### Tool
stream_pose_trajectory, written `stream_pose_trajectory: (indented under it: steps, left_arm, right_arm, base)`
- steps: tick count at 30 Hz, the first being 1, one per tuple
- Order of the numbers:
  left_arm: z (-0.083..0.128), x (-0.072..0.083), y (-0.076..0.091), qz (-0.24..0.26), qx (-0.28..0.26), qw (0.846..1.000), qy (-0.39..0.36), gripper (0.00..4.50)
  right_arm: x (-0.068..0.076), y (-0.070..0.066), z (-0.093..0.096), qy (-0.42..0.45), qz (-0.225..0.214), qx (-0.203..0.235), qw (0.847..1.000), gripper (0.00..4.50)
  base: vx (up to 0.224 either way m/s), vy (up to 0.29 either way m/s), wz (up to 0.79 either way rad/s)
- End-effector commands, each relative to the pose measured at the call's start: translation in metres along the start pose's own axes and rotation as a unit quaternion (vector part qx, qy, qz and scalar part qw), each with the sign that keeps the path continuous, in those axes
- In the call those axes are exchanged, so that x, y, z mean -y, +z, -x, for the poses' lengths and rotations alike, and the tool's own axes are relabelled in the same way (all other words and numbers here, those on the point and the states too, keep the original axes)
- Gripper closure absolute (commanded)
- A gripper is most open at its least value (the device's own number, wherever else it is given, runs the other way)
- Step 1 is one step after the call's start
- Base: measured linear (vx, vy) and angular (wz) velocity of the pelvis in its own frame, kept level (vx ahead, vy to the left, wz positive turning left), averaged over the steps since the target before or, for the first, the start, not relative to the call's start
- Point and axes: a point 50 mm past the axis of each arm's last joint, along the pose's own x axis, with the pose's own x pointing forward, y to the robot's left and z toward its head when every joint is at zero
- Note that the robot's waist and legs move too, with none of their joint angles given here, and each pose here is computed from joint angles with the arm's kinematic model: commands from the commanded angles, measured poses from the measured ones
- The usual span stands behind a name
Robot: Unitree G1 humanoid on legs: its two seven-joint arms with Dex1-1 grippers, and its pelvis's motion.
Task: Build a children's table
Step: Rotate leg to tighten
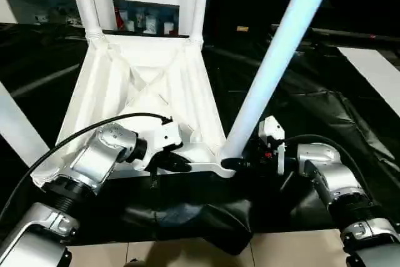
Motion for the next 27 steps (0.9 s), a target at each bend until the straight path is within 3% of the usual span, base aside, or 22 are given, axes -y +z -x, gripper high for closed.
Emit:
stream_pose_trajectory:
  steps: [1, 7, 11, 12, 13, 14, 15, 16, 17, 19, 23, 25, 27]
  left_arm:
    - [-0.010, 0.005, 0.001, -0.003, -0.001, 1.000, -0.024, 4.50]
    - [-0.019, -0.004, 0.001, 0.037, 0.015, 0.999, 0.034, 4.50]
    - [-0.035, -0.019, 0.007, 0.071, 0.023, 0.991, 0.114, 4.50]
    - [-0.035, -0.019, 0.007, 0.071, 0.023, 0.991, 0.114, 4.50]
    - [-0.046, -0.029, 0.015, 0.105, 0.030, 0.980, 0.169, 4.50]
    - [-0.047, -0.030, 0.015, 0.106, 0.030, 0.979, 0.171, 4.50]
    - [-0.052, -0.034, 0.019, 0.123, 0.030, 0.972, 0.197, 4.50]
    - [-0.053, -0.035, 0.020, 0.128, 0.031, 0.970, 0.206, 4.50]
    - [-0.059, -0.039, 0.025, 0.142, 0.028, 0.962, 0.232, 4.50]
    - [-0.066, -0.040, 0.029, 0.141, 0.021, 0.958, 0.249, 4.50]
    - [-0.069, -0.038, 0.031, 0.130, 0.016, 0.964, 0.232, 4.50]
    - [-0.069, -0.037, 0.029, 0.118, 0.012, 0.968, 0.222, 4.50]
    - [-0.068, -0.037, 0.028, 0.115, 0.010, 0.970, 0.216, 4.50]
  right_arm:
    - [0.001, -0.004, 0.003, 0.000, -0.002, -0.013, 1.000, 1.85]
    - [0.010, -0.008, -0.002, -0.091, -0.034, 0.024, 0.995, 1.87]
    - [0.025, -0.018, -0.009, -0.245, -0.092, 0.055, 0.964, 1.88]
    - [0.025, -0.018, -0.009, -0.245, -0.092, 0.055, 0.964, 1.89]
    - [0.031, -0.023, -0.014, -0.335, -0.129, 0.059, 0.931, 1.89]
    - [0.032, -0.024, -0.014, -0.339, -0.130, 0.059, 0.930, 1.89]
    - [0.033, -0.026, -0.017, -0.375, -0.149, 0.059, 0.913, 1.89]
    - [0.034, -0.027, -0.019, -0.386, -0.155, 0.059, 0.907, 1.89]
    - [0.036, -0.028, -0.024, -0.428, -0.181, 0.063, 0.883, 1.89]
    - [0.037, -0.026, -0.033, -0.458, -0.194, 0.059, 0.865, 1.89]
    - [0.037, -0.017, -0.041, -0.439, -0.159, 0.065, 0.882, 1.89]
    - [0.035, -0.008, -0.045, -0.405, -0.151, 0.108, 0.896, 1.89]
    - [0.034, -0.003, -0.045, -0.384, -0.141, 0.123, 0.904, 1.33]
  base:
    - [0.000, 0.000, 0.00]
    - [0.000, 0.000, 0.00]
    - [0.000, 0.000, 0.00]
    - [0.000, 0.000, 0.00]
    - [0.000, 0.000, 0.00]
    - [0.000, 0.000, 0.00]
    - [0.000, 0.000, 0.00]
    - [0.000, 0.000, 0.00]
    - [0.000, 0.000, 0.00]
    - [0.000, 0.000, 0.00]
    - [0.000, 0.000, 0.00]
    - [0.000, 0.000, 0.00]
    - [0.000, 0.000, 0.00]
